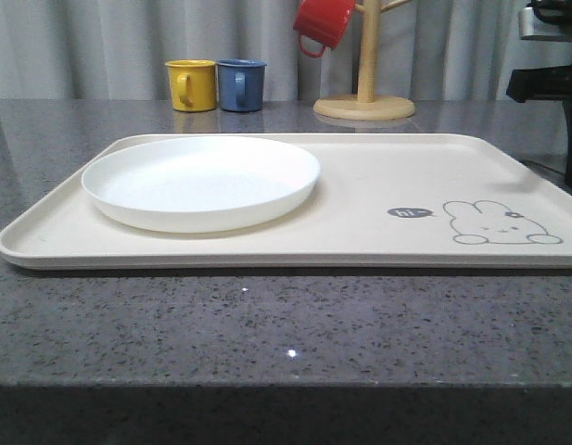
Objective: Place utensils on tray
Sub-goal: 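Lower the right gripper onto the steel fork and close, then carry the fork onto the tray beside the plate and release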
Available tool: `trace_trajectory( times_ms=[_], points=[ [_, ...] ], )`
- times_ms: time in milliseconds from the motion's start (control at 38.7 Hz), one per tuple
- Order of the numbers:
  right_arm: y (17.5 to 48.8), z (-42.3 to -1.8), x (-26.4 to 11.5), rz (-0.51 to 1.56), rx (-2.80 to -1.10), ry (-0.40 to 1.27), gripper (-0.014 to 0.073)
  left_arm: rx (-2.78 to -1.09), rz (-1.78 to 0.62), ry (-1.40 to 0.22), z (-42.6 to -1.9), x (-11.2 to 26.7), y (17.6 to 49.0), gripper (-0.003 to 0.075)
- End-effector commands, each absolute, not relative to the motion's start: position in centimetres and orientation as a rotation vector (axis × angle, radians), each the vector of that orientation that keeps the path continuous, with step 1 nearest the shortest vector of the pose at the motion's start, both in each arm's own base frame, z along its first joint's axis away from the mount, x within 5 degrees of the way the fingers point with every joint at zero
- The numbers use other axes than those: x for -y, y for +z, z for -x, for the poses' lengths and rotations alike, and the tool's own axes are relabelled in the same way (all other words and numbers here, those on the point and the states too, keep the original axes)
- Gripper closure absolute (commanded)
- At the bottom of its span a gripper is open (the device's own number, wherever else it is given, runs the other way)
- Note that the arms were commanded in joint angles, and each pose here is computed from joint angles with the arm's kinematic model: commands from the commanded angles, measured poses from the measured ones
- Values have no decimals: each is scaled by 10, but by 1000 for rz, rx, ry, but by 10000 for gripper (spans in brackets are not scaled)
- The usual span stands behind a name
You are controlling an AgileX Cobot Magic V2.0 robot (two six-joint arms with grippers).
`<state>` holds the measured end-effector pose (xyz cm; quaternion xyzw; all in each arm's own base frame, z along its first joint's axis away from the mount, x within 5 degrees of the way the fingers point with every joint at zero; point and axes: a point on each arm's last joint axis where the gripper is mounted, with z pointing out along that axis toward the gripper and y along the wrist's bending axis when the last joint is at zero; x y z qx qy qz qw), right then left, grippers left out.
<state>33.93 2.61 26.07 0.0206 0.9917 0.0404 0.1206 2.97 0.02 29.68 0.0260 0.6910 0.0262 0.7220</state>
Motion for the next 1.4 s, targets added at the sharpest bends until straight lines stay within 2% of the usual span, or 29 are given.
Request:
trace_trajectory(
  times_ms=[0, 258, 517, 620, 775, 930, 1370],
  points=[
    [297, -337, -27, -49, -2796, 131, 663, -1442, -47, 35, -28, 0, 311, 738],
    [350, -326, -36, 11, -2714, 143, 652, -1442, -47, 35, -28, 0, 311, 738],
    [373, -308, -105, 148, -2687, 186, 653, -1442, -47, 35, -28, 0, 311, 738],
    [370, -302, -136, 177, -2670, 206, 653, -1442, -47, 35, -28, 0, 311, 738],
    [355, -306, -167, 86, -2686, 274, 653, -1442, -47, 35, -28, 0, 311, 738],
    [336, -318, -178, -18, -2719, 319, 653, -1442, -47, 35, -28, 0, 311, 738],
    [297, -339, -193, -56, -2783, 337, 653, -1442, -47, 35, -28, 0, 311, 738]
  ],
)
